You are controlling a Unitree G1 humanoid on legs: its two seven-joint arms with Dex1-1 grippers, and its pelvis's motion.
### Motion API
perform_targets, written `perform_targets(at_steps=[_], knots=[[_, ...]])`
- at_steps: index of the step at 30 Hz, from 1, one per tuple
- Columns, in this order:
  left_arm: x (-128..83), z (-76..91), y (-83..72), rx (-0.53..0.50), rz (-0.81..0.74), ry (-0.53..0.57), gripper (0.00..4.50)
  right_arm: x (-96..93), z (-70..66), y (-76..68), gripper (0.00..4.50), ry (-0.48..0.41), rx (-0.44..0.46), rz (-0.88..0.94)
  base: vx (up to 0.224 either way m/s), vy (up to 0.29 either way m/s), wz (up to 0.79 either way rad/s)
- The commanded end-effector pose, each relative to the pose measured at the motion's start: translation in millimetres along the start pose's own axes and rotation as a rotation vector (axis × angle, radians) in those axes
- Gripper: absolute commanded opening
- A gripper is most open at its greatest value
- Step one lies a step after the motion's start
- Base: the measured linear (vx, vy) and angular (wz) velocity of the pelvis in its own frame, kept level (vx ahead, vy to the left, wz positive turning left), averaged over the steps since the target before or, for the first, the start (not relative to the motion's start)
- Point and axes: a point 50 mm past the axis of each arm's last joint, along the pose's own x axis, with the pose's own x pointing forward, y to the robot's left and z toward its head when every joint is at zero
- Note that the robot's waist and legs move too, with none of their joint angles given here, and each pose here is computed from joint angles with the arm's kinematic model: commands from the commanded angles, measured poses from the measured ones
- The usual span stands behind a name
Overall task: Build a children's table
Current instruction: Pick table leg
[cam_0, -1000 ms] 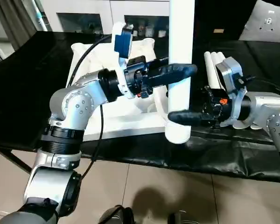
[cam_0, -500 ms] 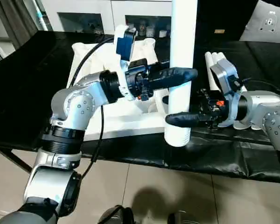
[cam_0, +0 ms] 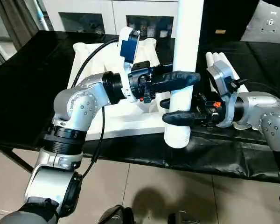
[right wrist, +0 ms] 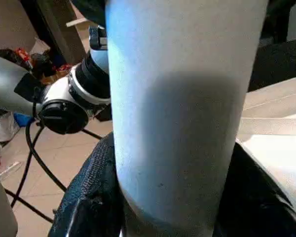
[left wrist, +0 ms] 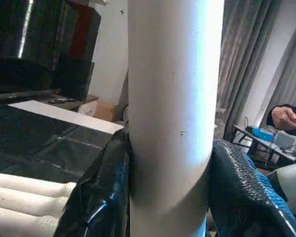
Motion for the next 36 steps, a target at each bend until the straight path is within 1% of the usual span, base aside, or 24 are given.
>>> perform_targets(at_steps=[1, 10, 11, 12, 13, 14, 15, 16, 17, 24, 25, 26, 30, 32, 33, 36], knots=[[6.8, 6.0, -2.5, 0.040, -0.026, 0.019, 1.87, 1.9, -3.3, 1.0, 1.92, 0.019, 0.009, 0.013, 0.000, 0.000, 0.00], [6.1, 4.8, -1.9, 0.065, -0.022, 0.051, 1.87, 3.2, -7.0, 0.7, 1.90, 0.035, 0.002, -0.005, 0.000, 0.000, 0.00], [6.1, 4.8, -1.8, 0.069, -0.021, 0.054, 1.87, 3.1, -7.8, 1.2, 2.46, 0.037, 0.019, 0.002, 0.000, 0.000, 0.00], [6.1, 5.0, -1.7, 0.071, -0.021, 0.055, 1.87, 3.1, -8.3, 1.5, 2.46, 0.035, 0.039, 0.007, 0.000, 0.000, 0.00], [6.1, 5.0, -1.7, 0.073, -0.020, 0.056, 1.87, 3.0, -8.5, 1.7, 2.60, 0.032, 0.052, 0.010, 0.000, 0.000, 0.00], [6.1, 4.9, -1.7, 0.075, -0.020, 0.059, 1.87, 2.9, -8.7, 1.6, 2.60, 0.030, 0.055, 0.010, 0.000, 0.000, 0.00], [5.9, 4.7, -1.8, 0.078, -0.021, 0.062, 1.87, 2.8, -8.8, 1.1, 2.78, 0.031, 0.048, 0.001, 0.000, 0.000, 0.00], [5.8, 4.2, -1.9, 0.080, -0.022, 0.067, 1.87, 2.4, -9.2, 0.1, 2.78, 0.036, 0.040, -0.012, 0.000, 0.000, 0.00], [5.9, 4.1, -1.8, 0.080, -0.023, 0.067, 1.87, 2.3, -9.4, 0.0, 2.90, 0.037, 0.039, -0.014, 0.000, 0.000, 0.00], [6.1, 3.4, -1.6, 0.084, -0.025, 0.072, 1.87, 2.6, -8.5, 0.9, 2.90, 0.034, 0.037, -0.002, 0.000, 0.000, 0.00], [6.1, 3.4, -1.6, 0.084, -0.025, 0.072, 1.87, 2.5, -8.8, 1.0, 2.65, 0.038, 0.035, -0.002, 0.000, 0.000, 0.00], [6.0, 3.4, -1.5, 0.085, -0.025, 0.072, 1.87, 2.4, -9.2, 1.0, 2.65, 0.043, 0.033, -0.002, 0.000, 0.000, 0.00], [6.0, 3.4, -1.5, 0.085, -0.027, 0.073, 1.87, 2.5, -9.2, 0.3, 2.17, 0.037, 0.037, -0.006, 0.000, 0.000, 0.00], [5.7, 3.3, -1.4, 0.085, -0.028, 0.074, 1.87, 2.9, -9.3, 0.1, 2.17, 0.036, 0.038, -0.007, 0.000, 0.000, 0.00], [5.7, 3.1, -1.3, 0.085, -0.028, 0.075, 1.87, 3.0, -9.2, 0.0, 2.02, 0.034, 0.039, -0.006, 0.000, 0.000, 0.00], [5.6, 3.1, -0.7, 0.085, -0.025, 0.076, 1.87, 3.7, -9.6, 0.0, 1.98, 0.038, 0.039, -0.005, 0.000, 0.000, 0.00]])
